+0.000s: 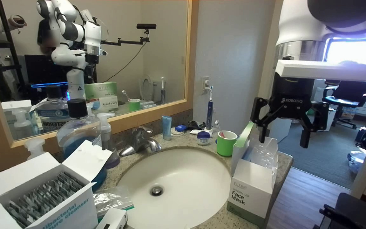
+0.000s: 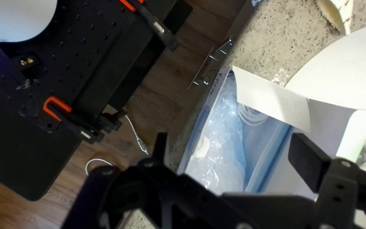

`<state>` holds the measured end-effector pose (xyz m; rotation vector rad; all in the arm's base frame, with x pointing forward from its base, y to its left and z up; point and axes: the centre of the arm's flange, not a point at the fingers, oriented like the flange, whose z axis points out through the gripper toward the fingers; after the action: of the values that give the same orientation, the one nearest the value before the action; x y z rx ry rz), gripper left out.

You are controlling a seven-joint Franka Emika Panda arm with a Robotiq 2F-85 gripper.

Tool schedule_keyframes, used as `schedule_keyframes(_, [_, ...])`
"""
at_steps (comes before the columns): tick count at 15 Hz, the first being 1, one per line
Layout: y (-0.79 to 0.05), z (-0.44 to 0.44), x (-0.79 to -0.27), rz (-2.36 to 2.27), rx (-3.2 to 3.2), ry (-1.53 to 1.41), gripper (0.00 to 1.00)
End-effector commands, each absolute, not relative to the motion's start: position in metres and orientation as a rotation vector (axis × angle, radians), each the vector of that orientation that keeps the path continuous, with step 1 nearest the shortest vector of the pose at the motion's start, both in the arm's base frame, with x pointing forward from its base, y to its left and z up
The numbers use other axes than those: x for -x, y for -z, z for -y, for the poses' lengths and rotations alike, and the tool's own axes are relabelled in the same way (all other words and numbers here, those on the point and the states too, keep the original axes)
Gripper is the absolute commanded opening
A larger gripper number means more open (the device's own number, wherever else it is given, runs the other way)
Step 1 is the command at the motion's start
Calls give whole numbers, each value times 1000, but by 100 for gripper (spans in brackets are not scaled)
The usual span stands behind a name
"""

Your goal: Take the plastic from the white box and place it in the sink

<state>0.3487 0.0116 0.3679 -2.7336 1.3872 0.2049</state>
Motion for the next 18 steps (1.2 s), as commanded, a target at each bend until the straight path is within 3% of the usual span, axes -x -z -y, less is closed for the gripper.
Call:
schedule_keyframes(1, [-359, -11, -358, -1394, 2743, -204, 97])
schedule_keyframes(3, [-354, -12, -358, -1385, 2745, -207, 90])
schedule_keyframes(10, [-336, -16, -366, -1333, 2751, -208, 82])
schedule_keyframes(11, [-333, -16, -368, -1329, 2749, -210, 70])
schedule_keyframes(12, [-331, -16, -369, -1322, 2751, -215, 73])
schedule_keyframes(16, [-320, -14, -370, -1296, 2759, -231, 62])
schedule_keyframes(18, [-317, -11, -370, -1294, 2758, -235, 66])
